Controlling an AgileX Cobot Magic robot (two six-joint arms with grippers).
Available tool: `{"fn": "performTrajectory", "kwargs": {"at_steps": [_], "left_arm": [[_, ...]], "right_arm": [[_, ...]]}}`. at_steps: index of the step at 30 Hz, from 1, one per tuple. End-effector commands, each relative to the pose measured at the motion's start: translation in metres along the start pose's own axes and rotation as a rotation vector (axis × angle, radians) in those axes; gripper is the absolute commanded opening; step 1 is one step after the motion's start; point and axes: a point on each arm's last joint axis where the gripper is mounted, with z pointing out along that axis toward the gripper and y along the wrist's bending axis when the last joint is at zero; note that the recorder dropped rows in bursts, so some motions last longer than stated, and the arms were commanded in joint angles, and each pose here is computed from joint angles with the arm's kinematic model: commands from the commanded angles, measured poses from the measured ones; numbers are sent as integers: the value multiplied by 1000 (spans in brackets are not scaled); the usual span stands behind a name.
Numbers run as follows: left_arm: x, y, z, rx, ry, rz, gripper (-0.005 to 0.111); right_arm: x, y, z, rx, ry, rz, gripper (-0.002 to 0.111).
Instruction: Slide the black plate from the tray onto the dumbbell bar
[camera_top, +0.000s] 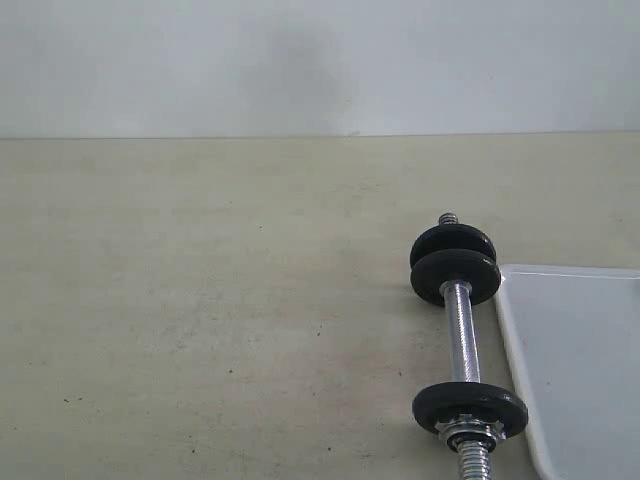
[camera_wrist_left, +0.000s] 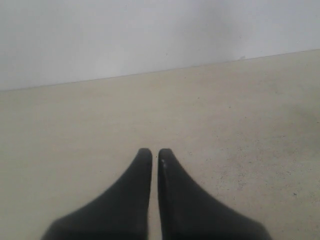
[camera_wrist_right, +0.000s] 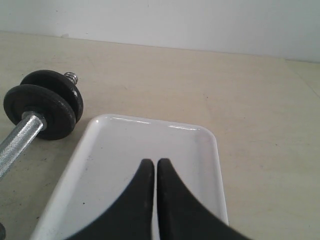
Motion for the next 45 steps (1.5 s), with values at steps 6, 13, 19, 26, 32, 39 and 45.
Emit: {"fn": "performTrajectory", "kwargs": {"at_steps": [6, 13, 19, 26, 32, 39, 45], "left_arm": [[2, 1, 0, -14, 17, 27, 4], [3, 1, 0, -16, 21, 30, 4], [3, 4, 0, -66, 28, 13, 4], [4, 10, -1, -173, 39, -9, 4], [4, 11, -1, -195, 41, -16, 4], [4, 12, -1, -207, 39, -29, 4], [4, 13, -1, -224, 41, -33, 4]], "right_arm": [[-1, -1, 0, 9, -15, 1, 0], [-1, -1, 0, 9, -15, 1, 0], [-1, -1, 0, 9, -15, 1, 0], [-1, -1, 0, 9, -15, 1, 0], [-1, -1, 0, 9, -15, 1, 0], [-1, -1, 0, 9, -15, 1, 0], [-1, -1, 0, 9, -15, 1, 0]]}}
